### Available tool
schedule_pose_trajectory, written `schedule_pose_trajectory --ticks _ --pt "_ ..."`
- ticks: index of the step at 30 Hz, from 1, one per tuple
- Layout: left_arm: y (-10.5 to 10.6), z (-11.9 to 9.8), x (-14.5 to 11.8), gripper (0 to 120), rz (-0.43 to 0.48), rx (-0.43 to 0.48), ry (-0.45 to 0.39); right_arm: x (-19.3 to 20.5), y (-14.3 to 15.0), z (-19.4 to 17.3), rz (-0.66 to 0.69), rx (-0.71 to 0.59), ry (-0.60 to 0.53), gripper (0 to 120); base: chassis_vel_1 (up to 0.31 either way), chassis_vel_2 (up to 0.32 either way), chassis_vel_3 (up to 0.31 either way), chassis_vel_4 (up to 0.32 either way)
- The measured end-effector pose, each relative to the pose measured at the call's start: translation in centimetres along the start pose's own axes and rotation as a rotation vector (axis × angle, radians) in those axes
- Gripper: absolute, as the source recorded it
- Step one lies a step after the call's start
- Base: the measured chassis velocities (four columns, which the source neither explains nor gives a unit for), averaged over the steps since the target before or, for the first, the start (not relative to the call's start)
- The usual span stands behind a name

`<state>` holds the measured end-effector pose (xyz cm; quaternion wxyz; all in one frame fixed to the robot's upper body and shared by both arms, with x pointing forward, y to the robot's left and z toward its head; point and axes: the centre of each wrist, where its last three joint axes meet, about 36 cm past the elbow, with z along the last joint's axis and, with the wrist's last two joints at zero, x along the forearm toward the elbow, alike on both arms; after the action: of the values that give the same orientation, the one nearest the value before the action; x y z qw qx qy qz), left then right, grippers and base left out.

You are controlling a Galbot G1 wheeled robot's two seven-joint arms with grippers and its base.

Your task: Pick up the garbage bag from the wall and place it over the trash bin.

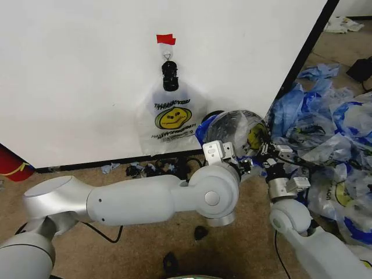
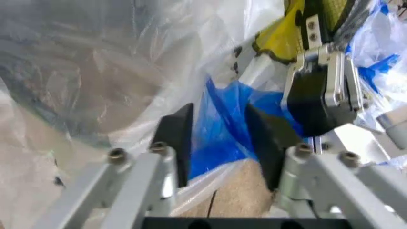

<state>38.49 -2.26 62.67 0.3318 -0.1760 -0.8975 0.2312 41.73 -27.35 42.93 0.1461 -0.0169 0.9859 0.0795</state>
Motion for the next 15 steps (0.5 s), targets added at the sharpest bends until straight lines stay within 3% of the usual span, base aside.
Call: schedule_pose_trajectory --ticks 8,15 --pt "0.0 0.19 -0.05 1 -0.004 -0.003 -0.002 -0.36 -0.14 0.02 0.005 0.003 -0.004 0 0.0 0.0 0.0 0.0" --pt "-0.28 0.17 0.02 0 0.004 -0.001 -0.005 -0.63 -0.36 0.06 0.008 0.01 -0.004 0 0.0 0.0 0.0 0.0"
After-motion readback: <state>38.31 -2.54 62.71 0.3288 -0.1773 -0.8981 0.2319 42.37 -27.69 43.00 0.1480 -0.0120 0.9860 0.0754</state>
